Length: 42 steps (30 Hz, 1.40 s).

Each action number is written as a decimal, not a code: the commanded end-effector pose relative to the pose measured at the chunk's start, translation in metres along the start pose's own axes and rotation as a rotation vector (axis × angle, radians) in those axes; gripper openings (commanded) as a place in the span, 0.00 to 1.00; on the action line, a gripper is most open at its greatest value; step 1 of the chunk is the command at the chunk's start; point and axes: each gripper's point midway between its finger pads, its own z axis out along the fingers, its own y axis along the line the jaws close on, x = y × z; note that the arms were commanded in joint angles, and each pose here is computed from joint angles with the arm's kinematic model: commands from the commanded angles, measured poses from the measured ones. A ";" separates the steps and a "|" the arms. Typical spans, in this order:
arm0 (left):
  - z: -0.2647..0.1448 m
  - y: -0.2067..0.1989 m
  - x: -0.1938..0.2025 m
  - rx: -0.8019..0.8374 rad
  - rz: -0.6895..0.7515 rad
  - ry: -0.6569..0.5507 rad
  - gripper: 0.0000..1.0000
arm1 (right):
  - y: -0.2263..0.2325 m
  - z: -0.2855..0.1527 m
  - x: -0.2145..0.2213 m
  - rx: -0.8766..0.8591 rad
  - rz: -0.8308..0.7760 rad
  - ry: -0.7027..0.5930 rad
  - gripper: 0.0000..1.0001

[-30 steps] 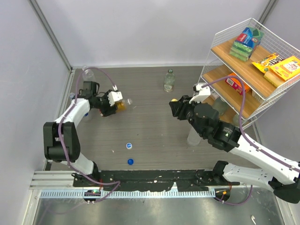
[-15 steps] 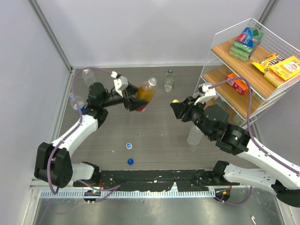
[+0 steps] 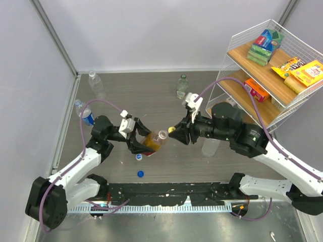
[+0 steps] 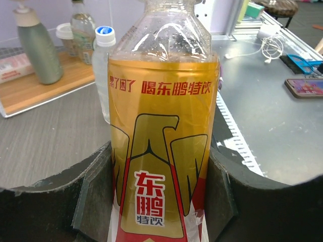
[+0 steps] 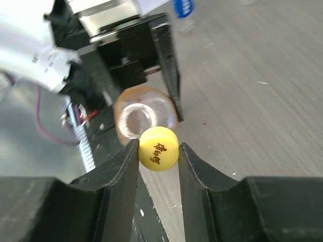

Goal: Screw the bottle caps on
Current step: Screw the bottle cap onto the plastic bottle.

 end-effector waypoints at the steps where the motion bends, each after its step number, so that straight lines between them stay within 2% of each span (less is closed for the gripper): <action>1: -0.002 -0.012 0.009 0.066 0.082 0.035 0.41 | 0.045 -0.011 -0.011 -0.268 -0.124 0.057 0.23; 6: -0.004 -0.009 0.017 0.068 0.088 0.072 0.39 | 0.050 -0.007 0.000 -0.327 -0.160 0.154 0.22; 14: 0.001 0.000 0.012 0.121 0.050 0.078 0.40 | 0.029 0.005 0.004 -0.222 -0.179 0.265 0.22; 27: 0.000 0.001 0.012 0.111 0.059 0.082 0.39 | 0.007 0.019 0.012 -0.117 -0.208 0.281 0.23; 42: 0.002 0.002 0.005 0.121 0.043 0.080 0.38 | 0.024 0.029 0.029 -0.247 -0.190 0.311 0.24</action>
